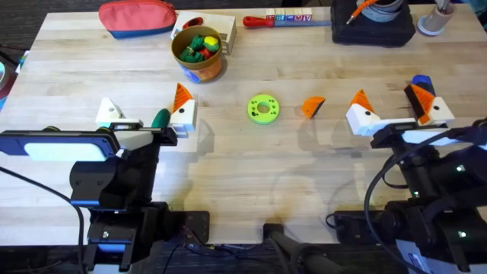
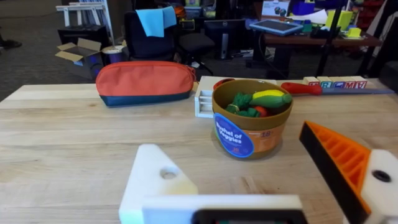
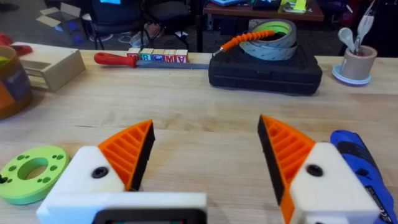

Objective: Pick up the gripper from the table and insert it into the empty holder that is missing its gripper. Then pick up a screw, insert it into the mounting hole, and use the screwdriver to tighten it. Finally, clean up the table by picking up the vegetable and placing it into the bucket.

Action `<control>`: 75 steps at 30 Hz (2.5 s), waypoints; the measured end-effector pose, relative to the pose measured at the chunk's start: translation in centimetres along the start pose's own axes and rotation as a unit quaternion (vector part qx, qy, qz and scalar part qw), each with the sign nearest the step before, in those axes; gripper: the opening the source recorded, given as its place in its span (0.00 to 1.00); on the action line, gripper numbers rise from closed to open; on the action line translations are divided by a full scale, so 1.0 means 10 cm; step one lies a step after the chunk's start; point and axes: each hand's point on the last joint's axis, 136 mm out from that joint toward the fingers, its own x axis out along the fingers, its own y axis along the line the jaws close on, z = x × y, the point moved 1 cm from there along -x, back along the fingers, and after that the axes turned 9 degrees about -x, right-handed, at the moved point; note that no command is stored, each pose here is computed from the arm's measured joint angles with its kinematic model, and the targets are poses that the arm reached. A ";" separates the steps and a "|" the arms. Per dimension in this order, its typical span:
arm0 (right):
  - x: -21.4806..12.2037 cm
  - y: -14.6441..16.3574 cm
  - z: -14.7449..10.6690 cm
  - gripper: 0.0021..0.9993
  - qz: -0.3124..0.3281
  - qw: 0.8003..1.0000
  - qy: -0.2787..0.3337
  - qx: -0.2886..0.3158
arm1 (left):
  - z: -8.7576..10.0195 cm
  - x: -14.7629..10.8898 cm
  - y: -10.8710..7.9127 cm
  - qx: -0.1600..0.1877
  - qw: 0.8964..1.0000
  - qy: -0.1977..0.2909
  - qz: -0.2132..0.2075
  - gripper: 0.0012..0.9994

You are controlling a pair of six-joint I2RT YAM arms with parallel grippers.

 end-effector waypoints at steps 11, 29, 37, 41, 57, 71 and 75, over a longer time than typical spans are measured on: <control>0.00 0.00 -0.01 0.99 0.000 1.000 0.003 0.000 | 0.00 0.00 0.00 0.004 1.000 -0.001 0.000 0.99; -0.21 0.07 -0.14 0.99 0.034 0.992 0.125 0.008 | 0.18 -0.05 0.05 0.046 0.999 0.009 0.025 0.99; -0.24 -0.01 0.45 0.99 0.044 0.985 0.164 0.003 | 0.90 -0.13 -0.05 0.039 0.991 0.122 0.043 0.99; -0.12 -0.05 0.69 0.99 0.048 0.982 0.184 0.003 | 0.90 0.01 -0.05 0.040 0.969 0.239 0.057 0.99; 0.06 -0.07 0.78 0.99 0.052 0.976 0.211 0.003 | -0.20 0.31 0.17 0.049 0.838 0.534 0.101 0.99; 0.06 -0.07 0.78 0.99 0.053 0.976 0.212 -0.001 | -0.02 0.22 -0.28 0.108 0.860 0.499 0.028 0.57; 0.05 -0.07 0.76 0.99 0.054 0.975 0.215 -0.001 | 0.30 0.09 -0.89 0.133 0.895 0.418 -0.084 0.98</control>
